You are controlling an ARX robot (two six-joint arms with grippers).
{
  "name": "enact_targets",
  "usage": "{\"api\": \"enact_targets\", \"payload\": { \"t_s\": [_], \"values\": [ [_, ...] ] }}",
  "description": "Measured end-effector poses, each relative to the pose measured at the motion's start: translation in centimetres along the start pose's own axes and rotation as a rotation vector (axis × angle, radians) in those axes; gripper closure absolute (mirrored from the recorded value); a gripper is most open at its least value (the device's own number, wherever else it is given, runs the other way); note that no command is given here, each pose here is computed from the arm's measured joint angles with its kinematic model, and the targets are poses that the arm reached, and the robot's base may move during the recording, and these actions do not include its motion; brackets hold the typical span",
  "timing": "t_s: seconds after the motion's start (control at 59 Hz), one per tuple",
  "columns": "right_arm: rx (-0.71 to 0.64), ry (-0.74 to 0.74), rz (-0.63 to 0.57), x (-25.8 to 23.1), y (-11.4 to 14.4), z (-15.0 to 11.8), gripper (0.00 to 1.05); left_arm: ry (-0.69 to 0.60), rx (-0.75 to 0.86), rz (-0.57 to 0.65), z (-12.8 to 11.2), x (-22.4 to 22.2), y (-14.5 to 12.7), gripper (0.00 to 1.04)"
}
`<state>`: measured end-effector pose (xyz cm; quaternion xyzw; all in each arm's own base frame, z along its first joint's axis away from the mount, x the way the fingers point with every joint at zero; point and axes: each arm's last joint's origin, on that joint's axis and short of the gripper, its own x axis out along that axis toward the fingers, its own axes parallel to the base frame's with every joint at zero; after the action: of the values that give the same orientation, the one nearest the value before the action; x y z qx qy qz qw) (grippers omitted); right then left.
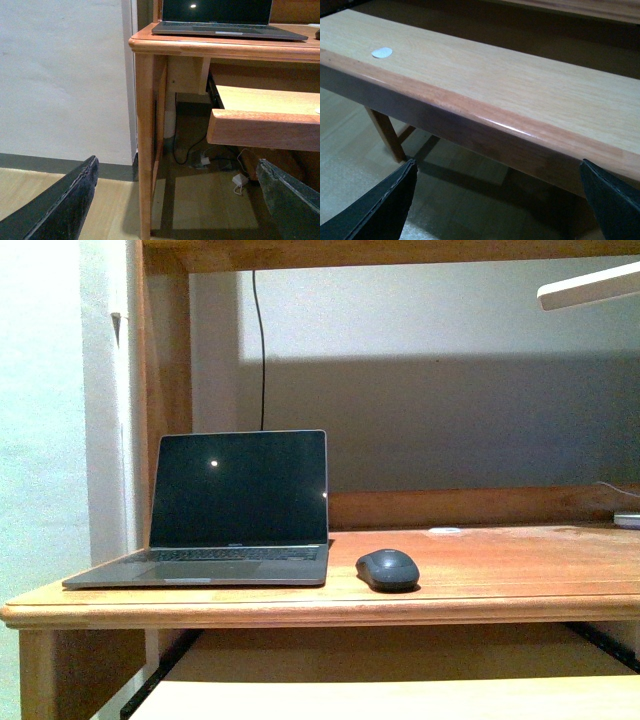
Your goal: Place mouse
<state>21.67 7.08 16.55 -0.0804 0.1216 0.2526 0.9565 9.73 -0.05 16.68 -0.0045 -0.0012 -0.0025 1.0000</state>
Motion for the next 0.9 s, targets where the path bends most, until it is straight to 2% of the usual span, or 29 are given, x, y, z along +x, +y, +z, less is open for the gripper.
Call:
{"api": "enact_targets", "payload": {
  "t_s": [0.322,0.508,0.898],
  "values": [
    [-0.022,0.011,0.003,4.1,2.0,0.5,0.07,0.0,0.0,0.0,0.0,0.0,0.0,0.08],
    [-0.02,-0.019,-0.005,8.5,3.8,2.4,0.07,0.0,0.0,0.0,0.0,0.0,0.0,0.08],
    [-0.026,-0.043,-0.026,17.4,7.8,4.8,0.07,0.0,0.0,0.0,0.0,0.0,0.0,0.08]
  ]
}}
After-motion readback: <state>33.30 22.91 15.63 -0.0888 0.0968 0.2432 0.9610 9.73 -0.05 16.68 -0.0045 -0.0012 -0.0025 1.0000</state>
